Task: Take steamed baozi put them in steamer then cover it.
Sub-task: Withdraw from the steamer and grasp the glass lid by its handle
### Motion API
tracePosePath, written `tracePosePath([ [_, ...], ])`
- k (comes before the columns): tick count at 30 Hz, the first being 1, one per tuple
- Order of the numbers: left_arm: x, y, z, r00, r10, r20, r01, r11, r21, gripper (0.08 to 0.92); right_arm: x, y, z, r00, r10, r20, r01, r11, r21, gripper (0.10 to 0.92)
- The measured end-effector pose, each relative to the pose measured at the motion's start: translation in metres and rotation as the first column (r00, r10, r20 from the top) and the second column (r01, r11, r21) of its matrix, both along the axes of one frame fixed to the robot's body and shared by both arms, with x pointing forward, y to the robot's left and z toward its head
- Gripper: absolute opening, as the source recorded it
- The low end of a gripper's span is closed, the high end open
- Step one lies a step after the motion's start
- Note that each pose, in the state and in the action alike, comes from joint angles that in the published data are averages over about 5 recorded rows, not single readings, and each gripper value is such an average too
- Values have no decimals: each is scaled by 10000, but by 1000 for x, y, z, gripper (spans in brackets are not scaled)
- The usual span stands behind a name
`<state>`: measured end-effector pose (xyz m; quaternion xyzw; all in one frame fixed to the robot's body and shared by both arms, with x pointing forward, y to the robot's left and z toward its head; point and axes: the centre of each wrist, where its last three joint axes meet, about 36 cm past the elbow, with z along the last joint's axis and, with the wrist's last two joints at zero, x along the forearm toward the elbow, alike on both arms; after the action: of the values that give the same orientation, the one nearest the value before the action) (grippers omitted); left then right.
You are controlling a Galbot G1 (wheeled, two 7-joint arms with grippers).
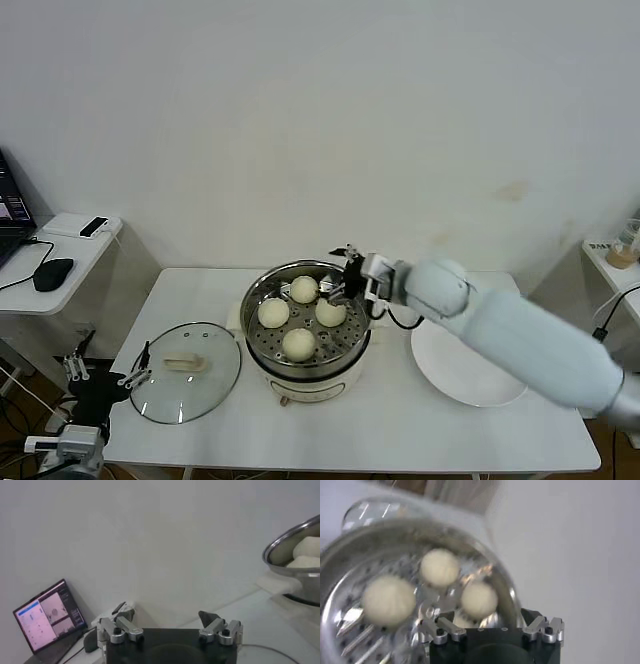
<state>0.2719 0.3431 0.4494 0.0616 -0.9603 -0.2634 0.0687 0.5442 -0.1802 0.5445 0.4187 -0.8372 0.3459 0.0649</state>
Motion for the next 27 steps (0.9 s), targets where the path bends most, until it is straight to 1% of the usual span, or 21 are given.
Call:
tracePosePath([
  [4,2,0,-6,10000,14,47,-14,10000,-74,823,-19,-19,-21,9917,-716,1072,520,9830,1759,823],
  [8,3,0,-15,10000,-12,22,12,10000,-21,823,-40,-42,-44,9706,-1730,1673,1056,9308,3499,823],
  [13,2,5,-26,10000,-91,-16,92,9981,615,823,-74,-80,-73,9203,-3477,1792,2168,8348,5060,823],
  [17,0,13,-37,9995,-298,-31,299,9796,1987,823,-108,-111,-96,8579,-4894,1567,3252,7532,5718,823],
  [19,-2,17,-43,9987,-493,-101,502,9562,2885,823,-126,-125,-105,8235,-5488,1436,3753,7168,5876,823],
  [22,-6,22,-52,9958,-854,-338,916,9019,4221,823,-152,-144,-118,7725,-6226,1248,4426,6688,5974,823],
  [24,-10,25,-59,9923,-1096,-582,1239,8540,5053,823,-168,-154,-124,7418,-6605,1161,4789,6429,5977,823],
  [27,-16,27,-70,9846,-1417,-1023,1746,7689,6151,823,-189,-166,-131,7004,-7051,1106,5231,6125,5926,823],
])
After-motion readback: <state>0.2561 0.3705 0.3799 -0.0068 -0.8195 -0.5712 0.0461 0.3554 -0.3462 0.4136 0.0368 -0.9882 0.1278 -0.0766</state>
